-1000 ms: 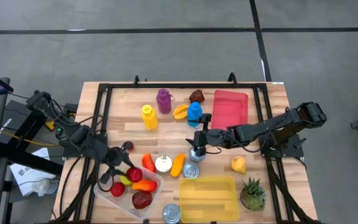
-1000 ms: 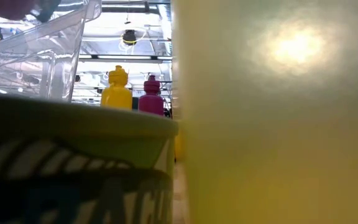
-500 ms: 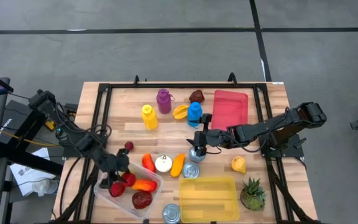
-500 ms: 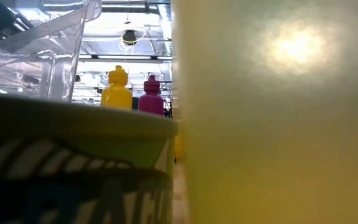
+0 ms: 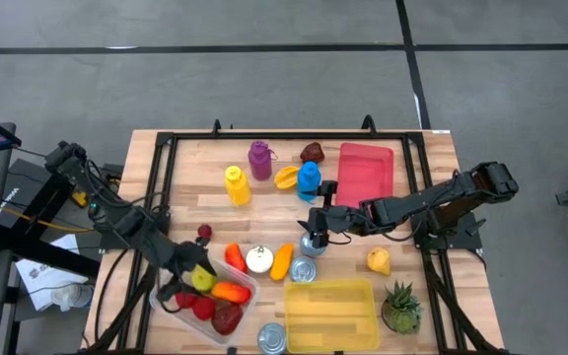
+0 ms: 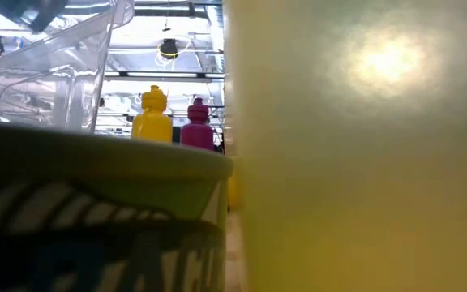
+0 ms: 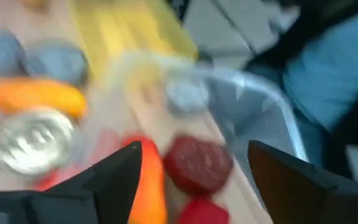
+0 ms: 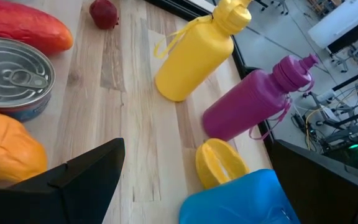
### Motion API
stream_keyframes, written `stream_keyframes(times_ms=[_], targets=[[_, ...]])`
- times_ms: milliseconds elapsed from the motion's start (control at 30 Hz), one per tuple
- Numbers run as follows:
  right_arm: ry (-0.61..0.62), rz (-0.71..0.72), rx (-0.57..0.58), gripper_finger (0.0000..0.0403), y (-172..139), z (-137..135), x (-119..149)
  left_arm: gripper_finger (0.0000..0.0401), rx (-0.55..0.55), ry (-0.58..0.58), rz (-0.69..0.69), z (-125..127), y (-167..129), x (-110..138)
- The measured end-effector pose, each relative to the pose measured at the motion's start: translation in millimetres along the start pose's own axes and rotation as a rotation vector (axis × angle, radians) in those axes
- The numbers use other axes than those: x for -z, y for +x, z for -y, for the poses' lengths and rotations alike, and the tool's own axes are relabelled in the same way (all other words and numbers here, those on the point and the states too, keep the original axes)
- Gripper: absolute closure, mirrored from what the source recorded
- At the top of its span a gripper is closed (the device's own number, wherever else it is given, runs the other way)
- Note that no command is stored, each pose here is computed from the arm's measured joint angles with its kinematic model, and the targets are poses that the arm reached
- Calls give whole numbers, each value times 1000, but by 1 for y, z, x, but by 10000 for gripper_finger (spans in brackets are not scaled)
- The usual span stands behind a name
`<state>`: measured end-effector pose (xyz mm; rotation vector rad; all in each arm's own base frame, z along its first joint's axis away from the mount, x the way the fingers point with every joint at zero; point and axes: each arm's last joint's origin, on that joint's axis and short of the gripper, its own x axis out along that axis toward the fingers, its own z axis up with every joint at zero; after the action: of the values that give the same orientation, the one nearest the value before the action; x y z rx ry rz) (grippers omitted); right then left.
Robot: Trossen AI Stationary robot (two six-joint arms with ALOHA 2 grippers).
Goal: Pick & Place Food Item
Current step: Put the red pomegranate into the transparent bin
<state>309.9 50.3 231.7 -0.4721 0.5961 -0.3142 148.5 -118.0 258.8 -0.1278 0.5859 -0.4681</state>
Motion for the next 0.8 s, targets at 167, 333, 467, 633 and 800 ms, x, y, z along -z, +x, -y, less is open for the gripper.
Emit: stream_keyframes(times_ms=[167, 333, 467, 633, 800], targets=[[2, -7, -2, 12, 0, 0, 1, 182, -262, 15, 129, -9, -26, -12], [-7, -19, -5, 12, 0, -1, 2, 299, -524, -125, 143, -30, -42, -10], [-17, -35, -9, 12, 0, -1, 4, 388, -684, -318, 90, -53, -46, -3], [-34, -57, -16, 12, 0, -2, 6, 399, -780, -519, -43, -81, -48, 7], [-49, -79, -22, 12, 0, -2, 9, 401, -764, -609, -194, -105, -42, 12]])
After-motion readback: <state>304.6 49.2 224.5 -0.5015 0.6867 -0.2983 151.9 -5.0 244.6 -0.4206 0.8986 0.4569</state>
